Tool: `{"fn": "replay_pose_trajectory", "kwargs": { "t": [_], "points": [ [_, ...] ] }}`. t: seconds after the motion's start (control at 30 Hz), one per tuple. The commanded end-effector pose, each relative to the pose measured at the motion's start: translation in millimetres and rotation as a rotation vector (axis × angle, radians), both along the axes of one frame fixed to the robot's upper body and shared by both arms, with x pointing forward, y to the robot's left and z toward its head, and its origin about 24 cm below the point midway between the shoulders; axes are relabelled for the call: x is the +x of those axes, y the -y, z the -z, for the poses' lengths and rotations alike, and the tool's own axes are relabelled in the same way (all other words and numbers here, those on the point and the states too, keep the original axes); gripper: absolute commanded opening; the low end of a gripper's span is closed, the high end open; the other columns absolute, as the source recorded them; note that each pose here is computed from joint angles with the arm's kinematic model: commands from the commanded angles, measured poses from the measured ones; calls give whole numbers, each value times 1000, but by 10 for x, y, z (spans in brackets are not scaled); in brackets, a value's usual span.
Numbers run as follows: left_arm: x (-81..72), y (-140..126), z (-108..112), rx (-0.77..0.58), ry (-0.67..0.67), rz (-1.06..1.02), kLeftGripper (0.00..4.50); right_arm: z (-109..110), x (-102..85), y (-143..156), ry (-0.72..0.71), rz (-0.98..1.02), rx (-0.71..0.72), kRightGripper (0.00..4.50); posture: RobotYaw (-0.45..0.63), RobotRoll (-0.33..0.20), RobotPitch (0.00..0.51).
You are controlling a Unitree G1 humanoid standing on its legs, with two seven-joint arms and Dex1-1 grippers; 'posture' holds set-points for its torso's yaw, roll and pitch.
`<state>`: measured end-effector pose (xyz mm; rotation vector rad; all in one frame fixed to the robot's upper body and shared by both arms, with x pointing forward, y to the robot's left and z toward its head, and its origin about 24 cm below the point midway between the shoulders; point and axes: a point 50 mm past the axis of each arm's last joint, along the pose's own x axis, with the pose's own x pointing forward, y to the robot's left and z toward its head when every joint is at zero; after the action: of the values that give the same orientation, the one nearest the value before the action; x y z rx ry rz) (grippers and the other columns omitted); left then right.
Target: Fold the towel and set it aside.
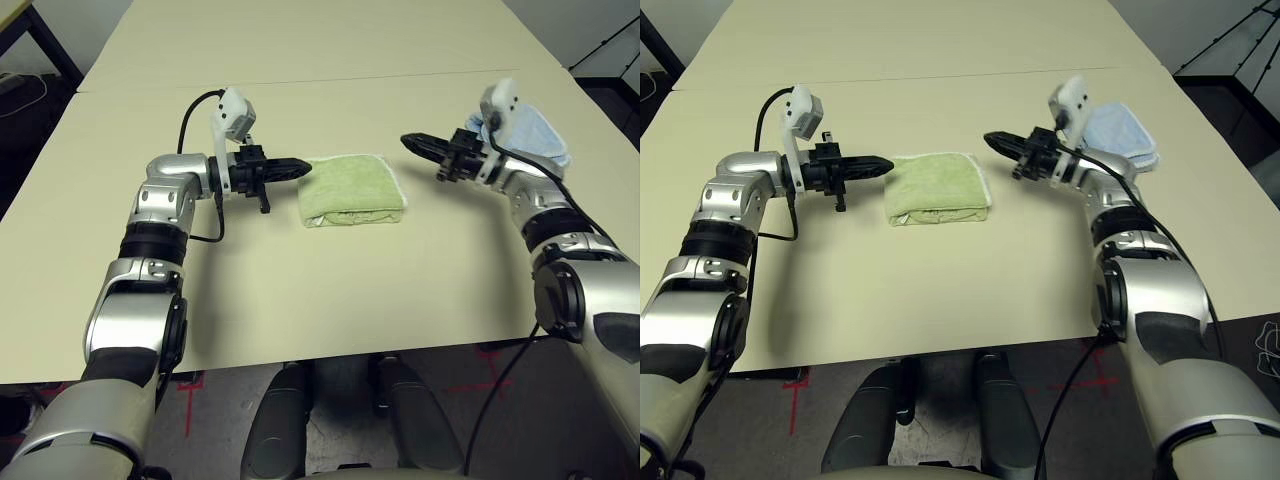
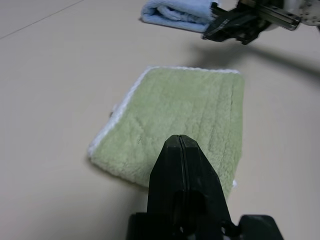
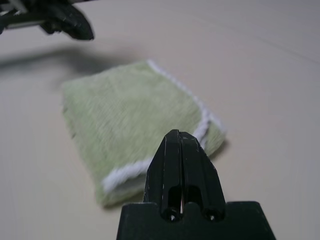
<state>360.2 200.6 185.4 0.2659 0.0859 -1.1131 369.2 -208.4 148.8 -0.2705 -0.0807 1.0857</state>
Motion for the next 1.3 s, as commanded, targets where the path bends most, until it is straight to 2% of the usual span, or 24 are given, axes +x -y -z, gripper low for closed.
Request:
{"fn": "replay_pose_trajectory", "kwargs": {
  "t": [0.03,0.3,0.37,0.57,0.7,0.77,0.9,1.03,1.17,1.3],
  "points": [
    [-15,-55,51,42,32,-37,1290,-62,-42,103,53,-15,-67,717,57,0,203],
    [36,-136,57,83,65,-115,4424,-129,-94,209,93,-72,-197,3697,63,0,198],
    [41,-161,72,108,53,-133,4500,-134,-99,211,93,-85,-211,4440,66,0,199],
    [9,-188,139,122,-63,-125,4500,-142,-103,202,87,-105,-203,4479,67,0,198],
    [-2,-164,132,82,-52,-102,4500,-134,-102,211,65,-100,-161,4479,67,0,195],
    [-38,-136,197,85,-96,-57,4500,-126,-111,224,47,-108,-153,4479,70,0,195],
    [-5,-94,236,59,-133,-58,4500,-120,-115,237,29,-106,-138,4479,67,0,193],
    [32,-48,288,11,-269,-86,4500,-130,-110,223,36,-106,-131,4479,59,0,192],
    [85,-36,322,-179,-571,-184,4500,-150,-104,198,51,-113,-123,4479,53,0,194],
    [91,-57,330,-237,-735,-245,4500,-140,-110,198,56,-113,-124,4479,50,0,196]
  ]
}}
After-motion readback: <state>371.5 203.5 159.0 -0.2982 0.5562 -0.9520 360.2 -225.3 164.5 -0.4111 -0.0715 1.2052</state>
